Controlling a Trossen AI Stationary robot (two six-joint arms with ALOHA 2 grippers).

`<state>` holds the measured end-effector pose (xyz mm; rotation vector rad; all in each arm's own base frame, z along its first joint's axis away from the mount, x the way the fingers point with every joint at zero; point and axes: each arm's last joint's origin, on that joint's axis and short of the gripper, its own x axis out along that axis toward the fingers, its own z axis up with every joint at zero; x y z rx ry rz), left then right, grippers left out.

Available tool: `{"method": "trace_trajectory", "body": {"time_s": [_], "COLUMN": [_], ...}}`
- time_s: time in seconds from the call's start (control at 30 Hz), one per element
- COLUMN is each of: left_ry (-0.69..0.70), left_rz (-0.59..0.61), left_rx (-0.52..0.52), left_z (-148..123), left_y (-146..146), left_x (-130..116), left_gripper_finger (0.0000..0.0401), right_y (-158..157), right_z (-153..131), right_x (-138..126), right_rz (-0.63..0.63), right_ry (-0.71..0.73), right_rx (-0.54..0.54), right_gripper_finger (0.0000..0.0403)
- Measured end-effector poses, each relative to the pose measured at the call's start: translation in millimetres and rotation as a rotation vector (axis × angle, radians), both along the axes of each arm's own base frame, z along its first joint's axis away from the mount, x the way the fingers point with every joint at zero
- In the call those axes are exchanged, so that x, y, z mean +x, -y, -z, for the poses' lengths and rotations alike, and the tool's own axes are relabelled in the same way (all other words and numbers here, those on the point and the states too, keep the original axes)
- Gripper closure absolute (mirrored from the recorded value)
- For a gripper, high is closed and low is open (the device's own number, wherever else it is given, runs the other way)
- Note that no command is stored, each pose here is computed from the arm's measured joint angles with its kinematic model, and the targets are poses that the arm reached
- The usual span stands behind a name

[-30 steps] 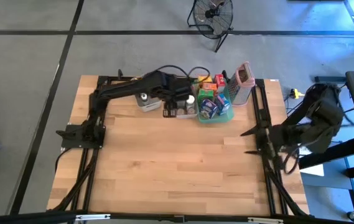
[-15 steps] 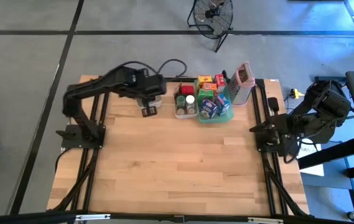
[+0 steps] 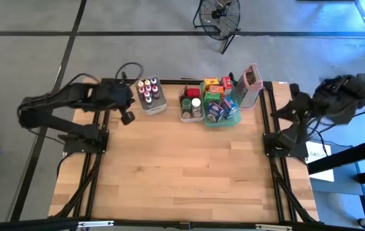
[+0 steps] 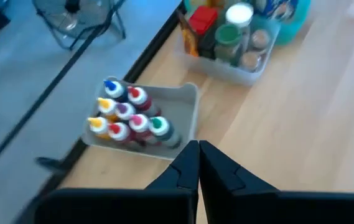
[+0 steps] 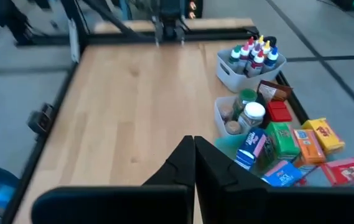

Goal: Pick & Place Kitchen Items
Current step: Return to Home Position

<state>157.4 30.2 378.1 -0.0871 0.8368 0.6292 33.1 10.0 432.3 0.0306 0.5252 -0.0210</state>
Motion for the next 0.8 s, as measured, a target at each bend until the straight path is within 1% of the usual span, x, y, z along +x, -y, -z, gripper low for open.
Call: {"method": "trace_trajectory", "body": {"time_s": [0.13,0.27,0.4,0.57,0.67,0.73,0.8], "left_ry": [0.144,0.283,0.434,0.592,0.631,0.645,0.663], "left_rz": [0.012,0.029,0.065,0.101,0.114,0.108,0.098], "left_rx": [-0.021,-0.057,-0.093,-0.110,-0.112,-0.120,-0.133], "left_z": [30,59,83,104,117,124,134], "left_y": [10,17,21,23,23,23,23], "left_x": [-23,-36,-45,-54,-59,-63,-66], "left_gripper_finger": [0.0399,0.0399,0.0399,0.0399,0.0399,0.0399,0.0399], "right_y": [23,37,41,32,18,11,3], "right_z": [17,48,78,114,128,135,144], "right_x": [-18,-29,-31,-26,-15,-10,-4], "right_rz": [-0.037,-0.084,-0.118,-0.181,-0.177,-0.161,-0.153], "right_ry": [0.100,0.230,0.390,0.548,0.513,0.513,0.518], "right_rx": [0.087,0.155,0.232,0.268,0.226,0.257,0.264], "right_gripper_finger": [0.0401,0.0402,0.0402,0.0402,0.0402,0.0402,0.0402]}}
